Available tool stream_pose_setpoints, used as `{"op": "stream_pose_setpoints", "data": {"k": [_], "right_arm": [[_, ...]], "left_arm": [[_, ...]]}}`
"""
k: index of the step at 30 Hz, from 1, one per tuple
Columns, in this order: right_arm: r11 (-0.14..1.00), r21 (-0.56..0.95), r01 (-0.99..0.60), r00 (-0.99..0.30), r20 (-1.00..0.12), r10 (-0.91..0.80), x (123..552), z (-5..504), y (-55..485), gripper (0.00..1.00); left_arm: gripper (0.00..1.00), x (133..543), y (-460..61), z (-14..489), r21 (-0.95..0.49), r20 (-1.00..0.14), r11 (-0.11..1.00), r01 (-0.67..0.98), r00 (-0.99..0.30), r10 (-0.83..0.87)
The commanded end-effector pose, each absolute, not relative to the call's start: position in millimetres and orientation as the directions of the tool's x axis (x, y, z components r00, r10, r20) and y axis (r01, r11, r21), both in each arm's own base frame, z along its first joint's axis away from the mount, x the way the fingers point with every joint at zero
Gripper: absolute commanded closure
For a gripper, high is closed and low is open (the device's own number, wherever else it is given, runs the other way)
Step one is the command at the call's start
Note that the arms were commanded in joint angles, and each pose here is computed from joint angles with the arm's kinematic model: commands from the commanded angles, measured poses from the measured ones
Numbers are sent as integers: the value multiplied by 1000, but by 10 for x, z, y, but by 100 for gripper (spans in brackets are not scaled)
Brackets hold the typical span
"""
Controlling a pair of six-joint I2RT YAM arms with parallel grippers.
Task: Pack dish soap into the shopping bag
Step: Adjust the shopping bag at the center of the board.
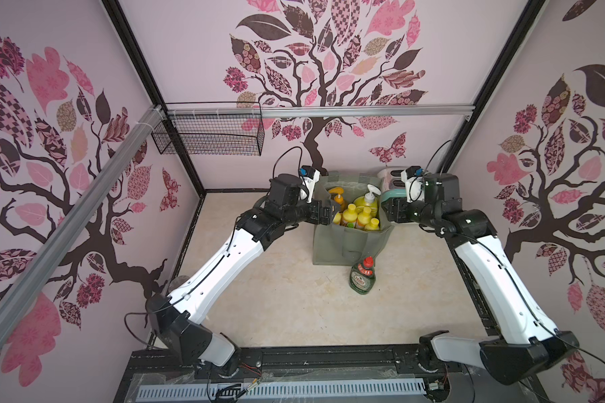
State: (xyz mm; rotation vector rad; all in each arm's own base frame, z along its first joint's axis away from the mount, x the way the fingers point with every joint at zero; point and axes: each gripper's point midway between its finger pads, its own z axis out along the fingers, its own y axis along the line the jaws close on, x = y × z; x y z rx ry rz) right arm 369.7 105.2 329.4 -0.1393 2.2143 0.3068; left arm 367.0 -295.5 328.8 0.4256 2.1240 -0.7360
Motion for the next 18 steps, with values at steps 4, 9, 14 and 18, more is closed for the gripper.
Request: {"op": "stream_pose_setpoints", "data": {"k": [4, 9, 14, 18], "right_arm": [[959, 177, -222, -634, -773, -4, 3824, 3160, 1102, 43], [966, 153, -210, -659, -751, -24, 3857, 3045, 1075, 69], [963, 164, -213, -653, -757, -16, 3820, 3122, 1082, 96], [963, 166, -214, -640, -768, -10, 3774, 3250, 1066, 100]], "left_arm": [[26, 3691, -3025, 3123, -334, -777, 776, 535, -623, 95], [73, 3698, -2963, 3083, -307, -778, 793, 526, -619, 109], [100, 3693, -2921, 3173, -306, -788, 794, 526, -608, 99], [100, 3654, -2859, 3309, -299, -804, 797, 525, -588, 86]]}}
